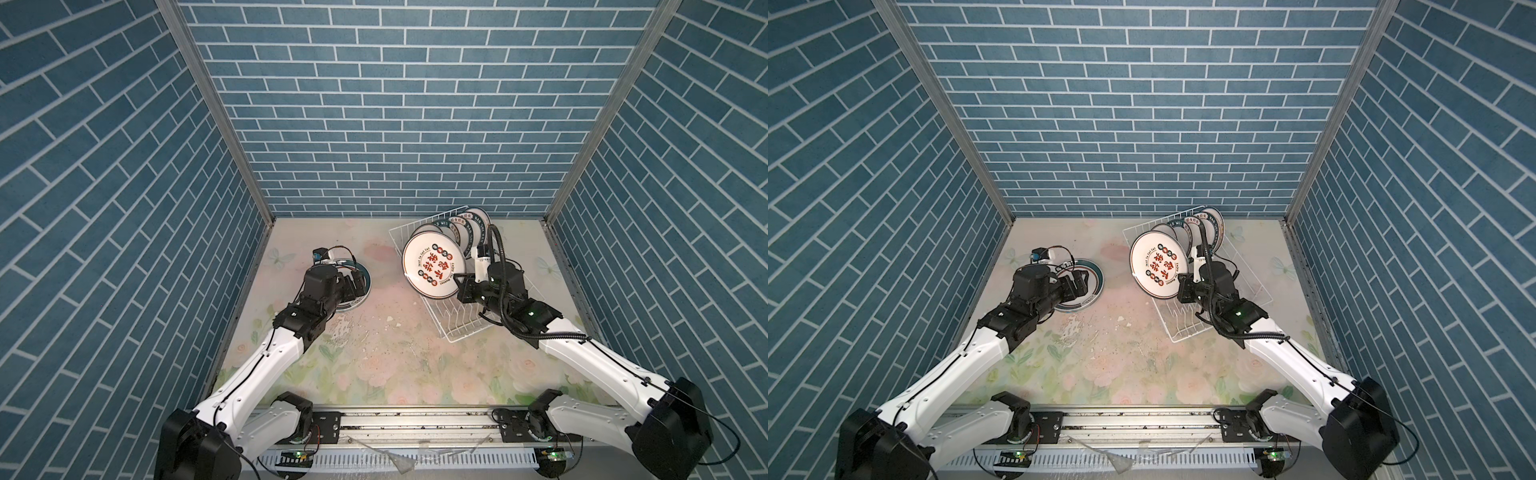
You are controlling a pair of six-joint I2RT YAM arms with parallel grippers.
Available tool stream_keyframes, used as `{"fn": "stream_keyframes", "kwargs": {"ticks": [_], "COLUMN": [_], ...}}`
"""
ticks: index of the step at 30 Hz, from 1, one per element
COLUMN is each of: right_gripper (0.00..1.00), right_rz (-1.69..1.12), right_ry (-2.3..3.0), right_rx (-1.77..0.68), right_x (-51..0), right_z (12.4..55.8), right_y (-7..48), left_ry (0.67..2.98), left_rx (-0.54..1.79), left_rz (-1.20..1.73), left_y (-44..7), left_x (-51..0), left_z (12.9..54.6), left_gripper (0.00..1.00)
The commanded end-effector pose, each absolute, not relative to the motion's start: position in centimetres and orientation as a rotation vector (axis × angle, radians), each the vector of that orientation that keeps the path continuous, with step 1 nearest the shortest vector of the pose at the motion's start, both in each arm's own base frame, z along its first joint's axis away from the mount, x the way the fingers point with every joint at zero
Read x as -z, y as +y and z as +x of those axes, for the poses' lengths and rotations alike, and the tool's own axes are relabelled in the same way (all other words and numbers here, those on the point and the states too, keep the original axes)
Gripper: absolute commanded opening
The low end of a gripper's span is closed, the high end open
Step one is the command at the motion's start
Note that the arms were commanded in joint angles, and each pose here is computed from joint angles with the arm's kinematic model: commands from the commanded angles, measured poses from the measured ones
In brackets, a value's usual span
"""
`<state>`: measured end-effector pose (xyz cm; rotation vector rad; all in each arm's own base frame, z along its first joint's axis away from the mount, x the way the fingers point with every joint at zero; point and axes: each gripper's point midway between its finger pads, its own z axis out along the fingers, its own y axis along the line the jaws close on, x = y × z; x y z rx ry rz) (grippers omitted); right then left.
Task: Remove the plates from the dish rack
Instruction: 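Lift the 'Just To Eat Eat' plate out of the rack with the right gripper, then carry the plate toward the left gripper while the left gripper closes on its rim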
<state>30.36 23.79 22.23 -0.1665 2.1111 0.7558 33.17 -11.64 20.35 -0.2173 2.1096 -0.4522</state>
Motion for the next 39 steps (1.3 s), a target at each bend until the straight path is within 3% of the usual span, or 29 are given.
{"fn": "stream_keyframes", "kwargs": {"ticks": [1,22,39], "right_gripper": [0.00,0.00,0.00], "right_rz": [-0.164,-0.130,-0.157], "right_ry": [2.006,2.088,2.110], "right_rx": [-1.040,-1.440,-1.639], "right_x": [-27.4,-24.4,-22.8], "right_z": [30.1,30.6,30.8], "right_y": [27.2,33.0,35.9], "left_ry": [2.087,2.113,2.096], "left_rx": [0.513,0.859,1.002], "left_rz": [-0.167,-0.113,-0.092], "left_y": [-12.7,-17.1,-18.1], "left_x": [-20.7,-19.4,-19.7], "left_z": [33.0,34.2,34.7], "left_gripper": [0.99,0.86,0.42]}}
